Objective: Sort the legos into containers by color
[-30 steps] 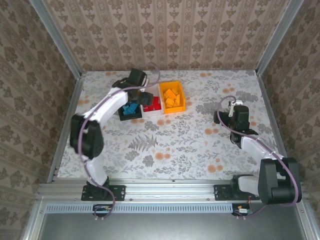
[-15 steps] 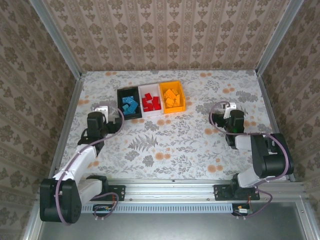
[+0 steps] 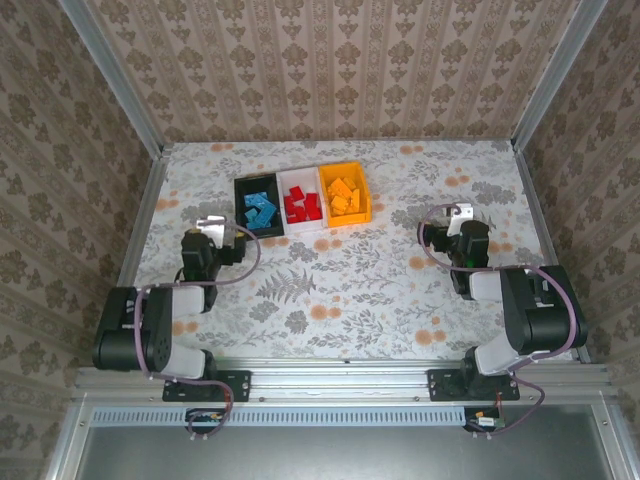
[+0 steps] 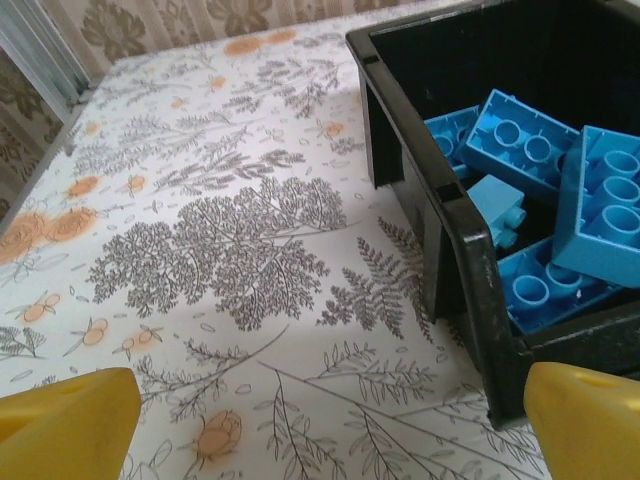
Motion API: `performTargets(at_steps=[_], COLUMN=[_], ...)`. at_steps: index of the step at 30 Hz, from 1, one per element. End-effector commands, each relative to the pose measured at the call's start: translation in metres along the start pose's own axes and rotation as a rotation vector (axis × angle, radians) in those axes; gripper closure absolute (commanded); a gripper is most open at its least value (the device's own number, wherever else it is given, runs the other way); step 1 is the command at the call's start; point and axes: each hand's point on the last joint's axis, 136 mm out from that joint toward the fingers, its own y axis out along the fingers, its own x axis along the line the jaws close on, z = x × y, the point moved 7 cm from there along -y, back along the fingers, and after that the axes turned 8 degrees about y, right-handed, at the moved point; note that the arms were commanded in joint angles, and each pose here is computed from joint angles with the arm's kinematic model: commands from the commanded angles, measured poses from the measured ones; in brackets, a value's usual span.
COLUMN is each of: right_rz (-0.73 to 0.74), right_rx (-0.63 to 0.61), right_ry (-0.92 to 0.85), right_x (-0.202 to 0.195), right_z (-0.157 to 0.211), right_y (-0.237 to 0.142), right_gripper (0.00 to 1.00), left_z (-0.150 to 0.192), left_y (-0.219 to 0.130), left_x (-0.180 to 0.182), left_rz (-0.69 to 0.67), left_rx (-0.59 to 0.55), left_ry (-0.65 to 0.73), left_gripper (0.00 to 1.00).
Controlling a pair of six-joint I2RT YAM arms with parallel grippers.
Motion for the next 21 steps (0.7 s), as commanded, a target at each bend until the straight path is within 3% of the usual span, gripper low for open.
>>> performTargets(at_steps=[1, 7, 21], right_rz=[-0.016, -0.015, -0.010], right_rx=[-0.029, -0.030, -0.024], right_ry=[-0.016, -0.017, -0.018], right_x=[0.003, 0.003, 0.003], right_z=[-0.004, -0.005, -0.004], right_y=[0.000, 0.000, 0.001], right_gripper=[0.00, 0.00, 0.00], left_z=[-0.008, -0.008, -0.009], left_y=[-0.001, 0.021, 0.022], left_x=[0.003, 0.028, 0.025], left_rz=[-0.043, -0.047, -0.057], left_rx=[-0.166, 0.012, -0.002], left_ry=[0.033, -0.100, -0.074], left_gripper=[0.00, 0.00, 0.00])
